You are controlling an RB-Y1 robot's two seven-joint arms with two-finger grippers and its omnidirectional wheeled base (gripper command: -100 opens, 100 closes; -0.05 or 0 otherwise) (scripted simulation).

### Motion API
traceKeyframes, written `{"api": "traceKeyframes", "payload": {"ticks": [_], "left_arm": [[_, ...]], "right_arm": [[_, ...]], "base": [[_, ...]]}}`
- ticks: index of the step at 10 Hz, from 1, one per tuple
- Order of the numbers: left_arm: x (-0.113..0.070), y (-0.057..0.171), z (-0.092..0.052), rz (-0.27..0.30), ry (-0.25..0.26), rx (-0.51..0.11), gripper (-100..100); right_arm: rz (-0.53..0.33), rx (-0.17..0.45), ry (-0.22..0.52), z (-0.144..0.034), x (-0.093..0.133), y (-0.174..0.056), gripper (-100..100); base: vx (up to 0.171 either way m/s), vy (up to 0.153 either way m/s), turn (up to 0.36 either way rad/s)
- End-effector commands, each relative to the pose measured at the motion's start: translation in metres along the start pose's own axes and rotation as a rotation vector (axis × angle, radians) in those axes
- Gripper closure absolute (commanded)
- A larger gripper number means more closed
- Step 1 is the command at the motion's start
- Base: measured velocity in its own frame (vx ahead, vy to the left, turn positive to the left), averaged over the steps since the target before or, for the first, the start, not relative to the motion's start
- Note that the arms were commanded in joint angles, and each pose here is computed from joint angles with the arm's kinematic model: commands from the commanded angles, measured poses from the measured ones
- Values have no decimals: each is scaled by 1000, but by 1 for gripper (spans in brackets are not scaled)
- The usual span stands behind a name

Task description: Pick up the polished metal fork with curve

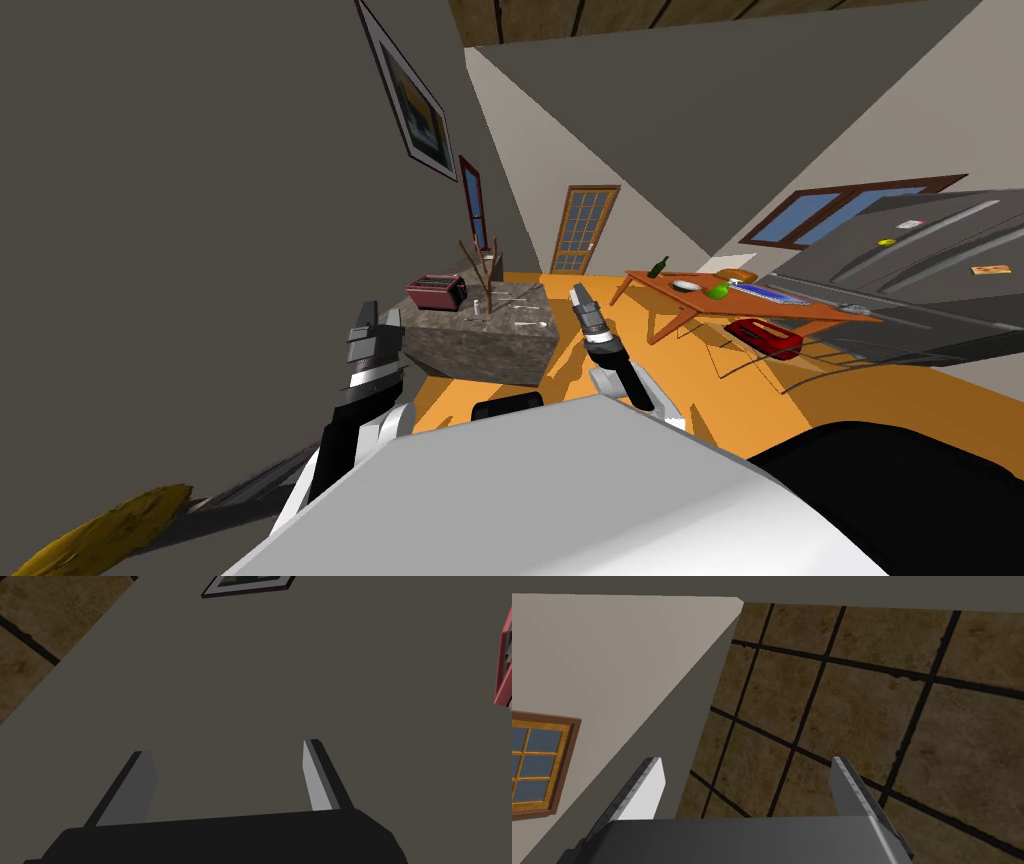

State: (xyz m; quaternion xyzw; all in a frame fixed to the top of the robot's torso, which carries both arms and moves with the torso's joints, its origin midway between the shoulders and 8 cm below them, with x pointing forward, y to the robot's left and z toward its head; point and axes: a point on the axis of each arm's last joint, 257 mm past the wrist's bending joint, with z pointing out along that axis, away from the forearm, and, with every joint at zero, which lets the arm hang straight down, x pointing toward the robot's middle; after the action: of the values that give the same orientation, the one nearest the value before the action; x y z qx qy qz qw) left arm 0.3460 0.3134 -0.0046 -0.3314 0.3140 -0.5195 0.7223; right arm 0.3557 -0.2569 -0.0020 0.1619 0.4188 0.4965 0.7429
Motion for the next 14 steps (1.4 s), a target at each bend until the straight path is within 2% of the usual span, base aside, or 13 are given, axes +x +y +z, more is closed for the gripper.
{"api": "traceKeyframes", "payload": {"ticks": [1,6,7,8,9,12,13,14], "left_arm": [[0,0,0,0,0,0,0],[0,0,0,0,0,0,0],[0,0,0,0,0,0,0],[0,0,0,0,0,0,0],[0,0,0,0,0,0,0],[0,0,0,0,0,0,0],[0,0,0,0,0,0,0],[0,0,0,0,0,0,0]], "right_arm": [[-16,3,40,-2,4,-4,-100],[-63,36,181,-8,22,-29,-100],[-68,34,191,-8,23,-28,-100],[-79,50,237,-11,30,-38,-100],[-84,48,246,-12,30,-38,-100],[-110,84,352,-23,47,-61,-100],[-117,82,365,-23,47,-61,-100],[-126,105,415,-31,56,-74,-100]], "base": [[-11,-21,59],[-9,-12,109],[-6,-10,87],[-3,-8,190],[0,-11,84],[11,-10,184],[19,-15,88],[19,-12,142]]}}
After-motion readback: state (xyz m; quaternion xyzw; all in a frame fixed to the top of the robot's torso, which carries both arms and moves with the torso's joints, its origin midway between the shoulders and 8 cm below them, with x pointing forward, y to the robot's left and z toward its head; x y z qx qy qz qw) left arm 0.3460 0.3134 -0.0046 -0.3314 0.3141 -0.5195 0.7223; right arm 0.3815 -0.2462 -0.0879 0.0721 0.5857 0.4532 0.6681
